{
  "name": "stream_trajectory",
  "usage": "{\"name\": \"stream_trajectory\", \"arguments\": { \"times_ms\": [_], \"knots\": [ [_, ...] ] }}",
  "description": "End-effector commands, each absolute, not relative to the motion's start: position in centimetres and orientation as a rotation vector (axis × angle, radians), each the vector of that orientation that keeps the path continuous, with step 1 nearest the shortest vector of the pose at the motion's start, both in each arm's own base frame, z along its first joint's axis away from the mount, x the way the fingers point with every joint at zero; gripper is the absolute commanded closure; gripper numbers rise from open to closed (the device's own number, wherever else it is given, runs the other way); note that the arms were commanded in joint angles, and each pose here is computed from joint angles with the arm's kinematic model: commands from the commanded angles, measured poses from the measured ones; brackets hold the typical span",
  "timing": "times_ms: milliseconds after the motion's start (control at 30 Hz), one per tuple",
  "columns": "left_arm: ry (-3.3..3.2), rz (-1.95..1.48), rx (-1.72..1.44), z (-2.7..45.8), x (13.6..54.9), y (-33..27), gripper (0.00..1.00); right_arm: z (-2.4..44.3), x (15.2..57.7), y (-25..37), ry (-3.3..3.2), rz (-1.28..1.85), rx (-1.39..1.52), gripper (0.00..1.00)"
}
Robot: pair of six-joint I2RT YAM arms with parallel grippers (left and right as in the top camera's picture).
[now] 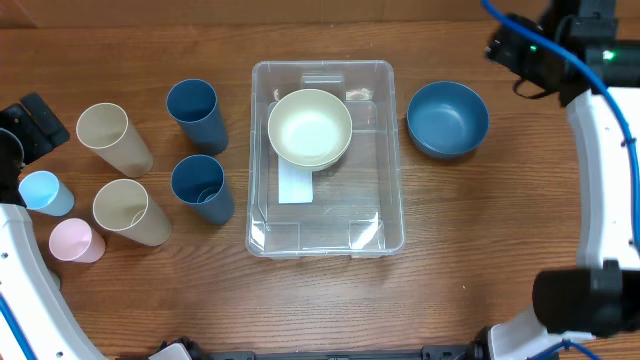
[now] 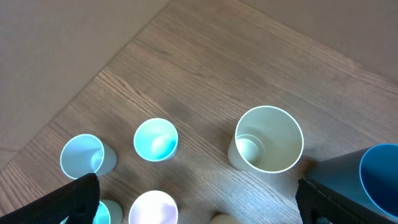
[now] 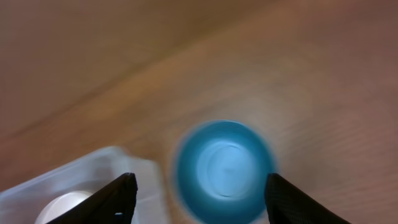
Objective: Pack container
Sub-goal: 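Grasp the rim of the dark-blue bowl with the right gripper, then place the dark-blue bowl into the cream bowl inside the container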
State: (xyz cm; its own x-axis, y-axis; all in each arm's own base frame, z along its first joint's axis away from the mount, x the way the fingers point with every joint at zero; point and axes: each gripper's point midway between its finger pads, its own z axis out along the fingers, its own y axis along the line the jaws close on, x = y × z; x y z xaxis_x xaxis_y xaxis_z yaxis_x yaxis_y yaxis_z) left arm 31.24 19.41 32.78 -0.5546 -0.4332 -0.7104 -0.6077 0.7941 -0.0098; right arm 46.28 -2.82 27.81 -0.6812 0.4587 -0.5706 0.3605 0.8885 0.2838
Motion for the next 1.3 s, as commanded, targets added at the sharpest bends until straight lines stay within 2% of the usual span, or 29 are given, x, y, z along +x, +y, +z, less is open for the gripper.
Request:
{"name": "stream_trajectory", "arguments": {
  "times_ms": [0,100,233,267,333,367,400,500,600,700,800,900,1000,1100,1267],
  "knots": [
    [2.219,0.293,-0.781,33.5,31.4,19.5,0.00,17.9,46.3,-6.3,2.568,0.185,0.809,0.20],
    [2.219,0.293,-0.781,33.5,31.4,19.5,0.00,11.6,46.5,-5.6,2.692,0.317,0.859,0.22],
    [2.219,0.293,-0.781,33.5,31.4,19.5,0.00,6.8,46.7,-4.7,2.786,0.341,0.885,0.24],
    [2.219,0.293,-0.781,33.4,31.4,19.5,0.00,5.9,46.6,-4.7,2.805,0.339,0.893,0.28],
    [2.219,0.293,-0.781,33.4,31.4,19.5,0.00,4.7,46.2,-4.6,2.836,0.336,0.910,0.45],
    [2.219,0.293,-0.781,33.4,31.4,19.5,0.00,4.2,45.8,-4.7,2.847,0.326,0.916,0.84],
    [2.219,0.293,-0.781,33.4,31.4,19.5,0.00,3.9,45.5,-4.7,2.855,0.322,0.926,0.91],
    [2.220,0.293,-0.781,33.4,31.4,19.5,0.00,2.5,44.3,-5.0,2.888,0.269,0.947,0.91],
    [2.219,0.293,-0.781,33.4,31.4,19.5,0.00,1.7,43.5,-5.7,2.891,0.213,0.995,0.96],
    [2.223,0.293,-0.782,33.4,31.4,19.5,0.00,4.2,44.0,-5.9,2.843,0.214,0.975,0.96],
    [2.223,0.293,-0.782,33.4,31.4,19.5,0.00,12.7,45.0,-5.3,2.674,0.244,0.875,0.96],
    [2.223,0.293,-0.782,33.3,31.4,19.5,0.00,24.5,43.6,-0.4,2.460,0.322,0.639,0.96],
    [2.226,0.292,-0.783,33.3,31.5,19.5,0.00,29.8,40.9,6.6,2.391,0.411,0.398,0.96],
    [2.227,0.292,-0.783,33.2,31.5,19.5,0.00,28.7,39.2,15.3,2.451,0.426,0.146,0.96],
    [2.226,0.292,-0.783,33.3,31.4,19.5,0.00,18.4,42.1,20.8,2.623,0.290,0.079,0.96]
  ]
}}
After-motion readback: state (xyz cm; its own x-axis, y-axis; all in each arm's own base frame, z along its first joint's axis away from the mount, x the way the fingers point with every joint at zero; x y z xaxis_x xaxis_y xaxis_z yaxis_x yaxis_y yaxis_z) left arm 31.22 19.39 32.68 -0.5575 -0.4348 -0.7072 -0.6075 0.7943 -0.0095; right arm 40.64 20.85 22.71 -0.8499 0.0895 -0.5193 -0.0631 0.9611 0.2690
